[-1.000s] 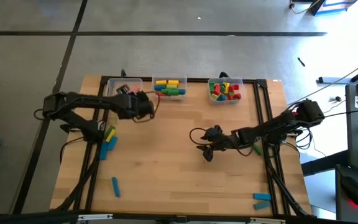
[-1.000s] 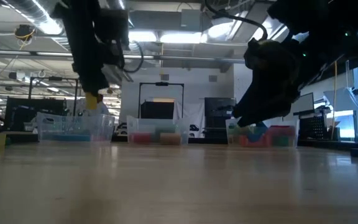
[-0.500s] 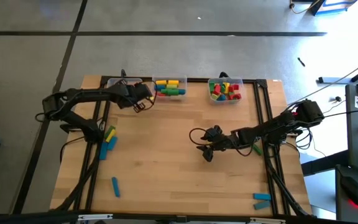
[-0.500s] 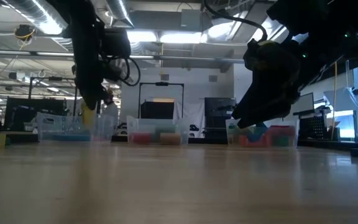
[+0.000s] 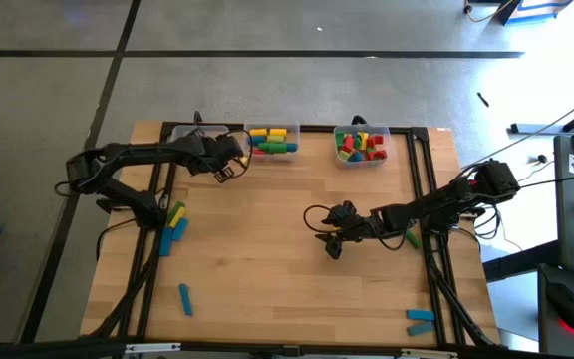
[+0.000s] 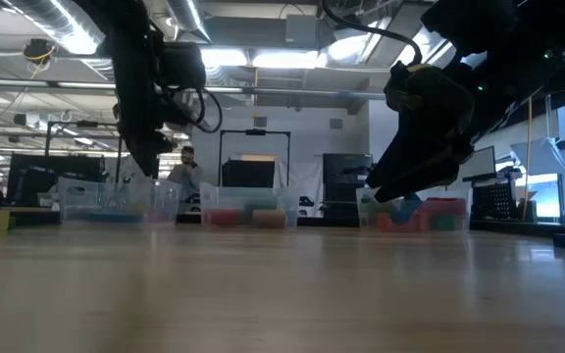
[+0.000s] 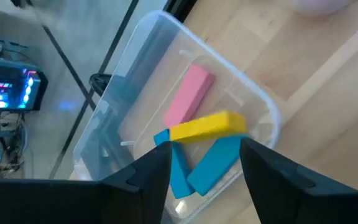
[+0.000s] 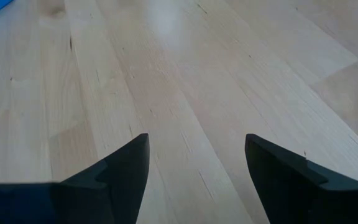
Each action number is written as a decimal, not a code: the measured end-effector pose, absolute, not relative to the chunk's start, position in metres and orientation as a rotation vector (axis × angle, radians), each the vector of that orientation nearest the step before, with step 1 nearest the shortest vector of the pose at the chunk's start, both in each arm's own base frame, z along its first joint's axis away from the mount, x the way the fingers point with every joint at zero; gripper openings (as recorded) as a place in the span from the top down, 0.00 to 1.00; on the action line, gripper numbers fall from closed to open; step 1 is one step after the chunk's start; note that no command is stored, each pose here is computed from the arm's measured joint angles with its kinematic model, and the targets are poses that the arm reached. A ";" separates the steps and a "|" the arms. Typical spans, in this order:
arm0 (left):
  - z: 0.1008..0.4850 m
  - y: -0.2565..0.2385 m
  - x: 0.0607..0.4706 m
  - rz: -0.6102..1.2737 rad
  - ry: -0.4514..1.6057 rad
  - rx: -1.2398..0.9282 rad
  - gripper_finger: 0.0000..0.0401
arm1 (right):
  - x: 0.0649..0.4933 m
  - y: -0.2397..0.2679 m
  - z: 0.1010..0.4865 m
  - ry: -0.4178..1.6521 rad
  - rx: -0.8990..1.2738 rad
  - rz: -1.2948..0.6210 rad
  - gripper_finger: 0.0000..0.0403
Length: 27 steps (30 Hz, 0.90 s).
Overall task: Sort blocks by size
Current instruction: Put the blue rectangular block into the left transparent bin
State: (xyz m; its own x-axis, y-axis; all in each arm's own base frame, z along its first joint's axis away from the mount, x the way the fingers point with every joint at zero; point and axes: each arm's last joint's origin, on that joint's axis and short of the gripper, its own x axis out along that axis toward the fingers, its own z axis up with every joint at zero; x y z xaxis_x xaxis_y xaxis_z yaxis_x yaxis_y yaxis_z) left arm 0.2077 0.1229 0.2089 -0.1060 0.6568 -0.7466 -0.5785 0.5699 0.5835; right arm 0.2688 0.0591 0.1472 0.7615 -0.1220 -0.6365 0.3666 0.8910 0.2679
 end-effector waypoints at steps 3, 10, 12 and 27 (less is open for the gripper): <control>0.218 0.116 0.206 1.040 1.261 0.074 0.54 | 0.269 0.059 0.147 0.656 0.395 -0.273 0.36; 0.250 0.084 0.199 0.953 1.066 0.049 0.54 | 0.269 0.059 0.147 0.656 0.394 -0.273 0.36; 0.257 0.073 0.197 0.874 1.016 0.014 0.54 | 0.269 0.059 0.147 0.656 0.394 -0.273 0.36; 0.267 -0.014 0.197 0.399 0.932 -0.119 0.54 | 0.269 0.059 0.147 0.659 0.397 -0.266 0.36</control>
State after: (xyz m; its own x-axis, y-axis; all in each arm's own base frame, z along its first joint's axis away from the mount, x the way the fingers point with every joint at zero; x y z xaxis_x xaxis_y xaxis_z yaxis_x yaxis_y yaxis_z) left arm 0.1974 -0.0136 0.2673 0.5293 0.2822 -0.8001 -0.3841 0.9206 0.0706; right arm 0.2688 0.0593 0.1471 0.7611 -0.1136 -0.6386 0.3614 0.8918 0.2721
